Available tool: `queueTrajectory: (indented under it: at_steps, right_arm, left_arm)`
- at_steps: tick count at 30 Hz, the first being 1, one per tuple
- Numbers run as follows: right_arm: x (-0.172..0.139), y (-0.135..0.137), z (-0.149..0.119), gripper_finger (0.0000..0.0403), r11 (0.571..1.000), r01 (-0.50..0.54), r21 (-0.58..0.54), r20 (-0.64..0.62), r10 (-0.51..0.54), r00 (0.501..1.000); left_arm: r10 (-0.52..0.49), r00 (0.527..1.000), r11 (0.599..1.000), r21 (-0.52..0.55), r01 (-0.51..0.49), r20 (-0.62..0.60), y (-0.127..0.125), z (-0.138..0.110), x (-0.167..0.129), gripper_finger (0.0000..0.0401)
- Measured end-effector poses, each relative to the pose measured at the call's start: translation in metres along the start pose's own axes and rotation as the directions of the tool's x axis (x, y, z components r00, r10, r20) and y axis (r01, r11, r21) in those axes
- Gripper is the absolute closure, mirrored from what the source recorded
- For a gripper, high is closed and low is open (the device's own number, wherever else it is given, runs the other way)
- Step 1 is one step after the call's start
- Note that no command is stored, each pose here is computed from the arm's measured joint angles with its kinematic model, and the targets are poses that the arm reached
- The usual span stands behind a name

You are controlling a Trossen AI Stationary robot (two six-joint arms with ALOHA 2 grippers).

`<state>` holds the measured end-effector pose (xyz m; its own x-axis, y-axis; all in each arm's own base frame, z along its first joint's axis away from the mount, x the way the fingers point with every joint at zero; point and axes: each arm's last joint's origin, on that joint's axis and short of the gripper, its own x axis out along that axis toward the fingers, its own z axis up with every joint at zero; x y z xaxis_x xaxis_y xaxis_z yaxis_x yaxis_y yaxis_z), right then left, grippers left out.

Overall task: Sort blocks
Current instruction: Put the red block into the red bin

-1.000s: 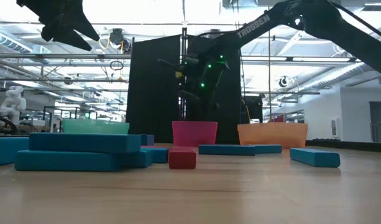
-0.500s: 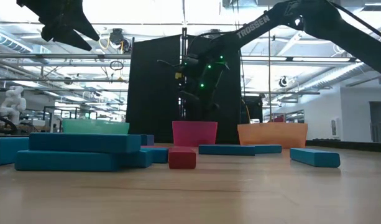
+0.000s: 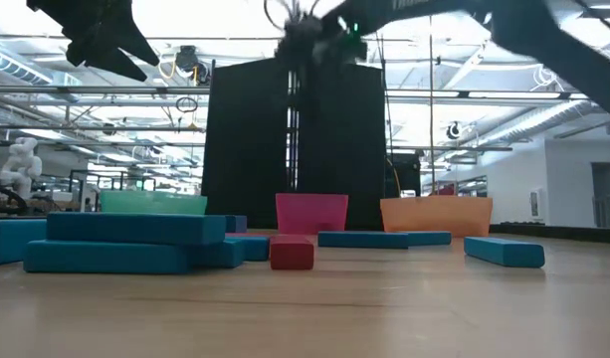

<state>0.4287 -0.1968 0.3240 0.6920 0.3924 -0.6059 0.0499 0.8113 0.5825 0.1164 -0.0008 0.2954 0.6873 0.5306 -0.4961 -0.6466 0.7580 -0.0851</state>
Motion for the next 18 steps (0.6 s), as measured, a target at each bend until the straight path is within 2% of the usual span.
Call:
queueTrajectory:
  at_steps: [2, 5, 7, 10, 14, 16, 18]
  right_arm:
    - [0.014, 0.027, -0.010, 0.0112, 0.999, -0.011, -0.049, -0.077, 0.007, 0.997]
    - [0.041, 0.062, -0.032, 0.0112, 0.983, 0.053, -0.174, -0.242, -0.095, 0.966]
    - [0.062, 0.085, -0.046, 0.0112, 0.953, 0.079, -0.291, -0.312, -0.173, 0.934]
    - [0.092, 0.113, -0.061, 0.0112, 0.903, 0.087, -0.421, -0.346, -0.249, 0.905]
    - [0.128, 0.135, -0.075, 0.0112, 0.847, 0.128, -0.516, -0.317, -0.328, 0.890]
    - [0.140, 0.140, -0.084, 0.0112, 0.825, 0.152, -0.545, -0.331, -0.378, 0.865]
    - [0.147, 0.140, -0.092, 0.0112, 0.829, 0.152, -0.538, -0.377, -0.398, 0.836]
  left_arm:
    - [0.001, 1.000, 1.000, 0.003, -0.001, -0.003, 0.000, 0.000, 0.000, 0.0099]
    - [0.003, 1.000, 1.000, 0.005, -0.003, -0.005, 0.000, -0.001, 0.000, 0.0099]
    - [0.005, 1.000, 1.000, 0.007, -0.005, -0.007, 0.001, -0.001, 0.000, 0.0099]
    - [0.005, 1.000, 1.000, 0.008, -0.005, -0.008, 0.001, -0.001, 0.000, 0.0099]
    - [-0.002, 1.000, 1.000, 0.004, 0.002, -0.018, 0.000, -0.001, 0.001, 0.0099]
    - [-0.058, 0.996, 0.998, 0.031, 0.060, -0.065, -0.004, -0.003, 0.003, 0.0099]
    - [-0.148, 0.978, 0.983, 0.085, 0.162, -0.150, -0.011, -0.005, 0.006, 0.0099]
